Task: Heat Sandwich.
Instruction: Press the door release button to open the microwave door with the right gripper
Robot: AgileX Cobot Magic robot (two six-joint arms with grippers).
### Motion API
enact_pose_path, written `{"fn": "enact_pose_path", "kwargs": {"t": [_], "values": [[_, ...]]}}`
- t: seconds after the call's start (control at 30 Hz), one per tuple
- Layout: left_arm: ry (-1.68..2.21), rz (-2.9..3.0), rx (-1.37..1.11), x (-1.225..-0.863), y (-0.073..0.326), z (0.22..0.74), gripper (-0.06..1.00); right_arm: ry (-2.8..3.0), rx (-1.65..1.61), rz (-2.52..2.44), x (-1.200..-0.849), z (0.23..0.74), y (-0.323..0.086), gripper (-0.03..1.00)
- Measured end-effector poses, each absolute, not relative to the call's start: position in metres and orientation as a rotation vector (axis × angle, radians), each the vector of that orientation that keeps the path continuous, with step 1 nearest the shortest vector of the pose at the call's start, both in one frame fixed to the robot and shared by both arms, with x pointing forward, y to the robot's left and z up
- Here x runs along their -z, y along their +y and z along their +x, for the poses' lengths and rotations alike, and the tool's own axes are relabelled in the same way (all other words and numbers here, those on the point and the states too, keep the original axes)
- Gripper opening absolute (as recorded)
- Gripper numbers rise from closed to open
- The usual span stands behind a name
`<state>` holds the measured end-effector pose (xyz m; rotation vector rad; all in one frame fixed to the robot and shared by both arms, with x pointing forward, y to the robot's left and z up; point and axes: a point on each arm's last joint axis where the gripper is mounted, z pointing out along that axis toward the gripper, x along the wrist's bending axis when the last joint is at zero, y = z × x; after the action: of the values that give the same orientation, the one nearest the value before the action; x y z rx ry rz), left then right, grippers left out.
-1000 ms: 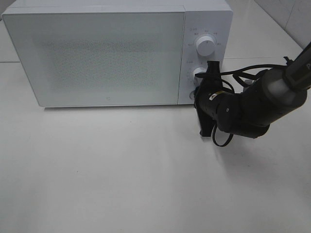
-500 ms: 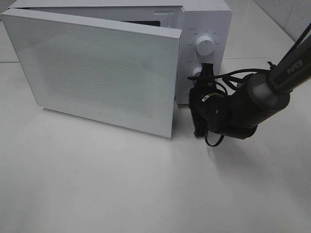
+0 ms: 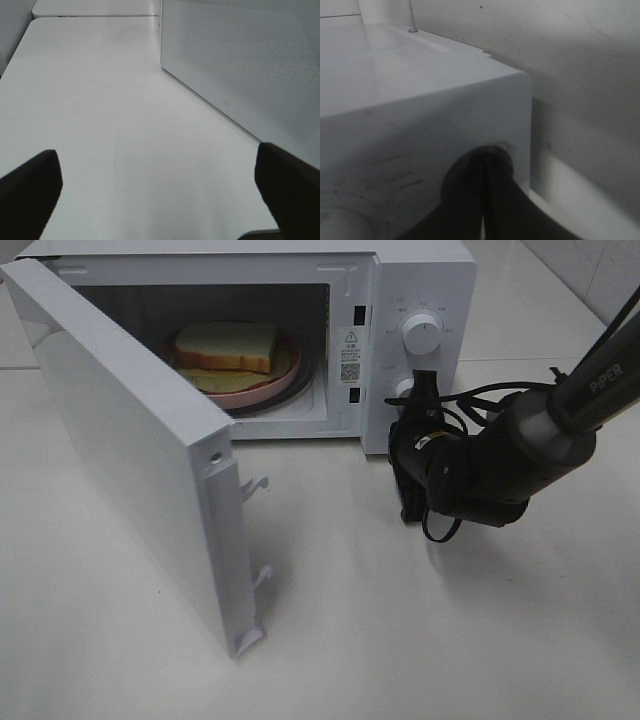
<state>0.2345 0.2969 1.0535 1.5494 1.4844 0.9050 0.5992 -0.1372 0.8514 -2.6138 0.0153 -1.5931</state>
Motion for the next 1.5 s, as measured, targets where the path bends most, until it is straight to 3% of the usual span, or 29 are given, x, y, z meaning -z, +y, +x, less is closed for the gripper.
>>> {"fn": "enact_pose_path", "kwargs": {"t": [1.5], "values": [[1.484,1.549,-0.905,-1.053,0.297,0.235,0.99,-0.055,1.537,-2.667,-0.863,0.590,-0.135,0.01]]}}
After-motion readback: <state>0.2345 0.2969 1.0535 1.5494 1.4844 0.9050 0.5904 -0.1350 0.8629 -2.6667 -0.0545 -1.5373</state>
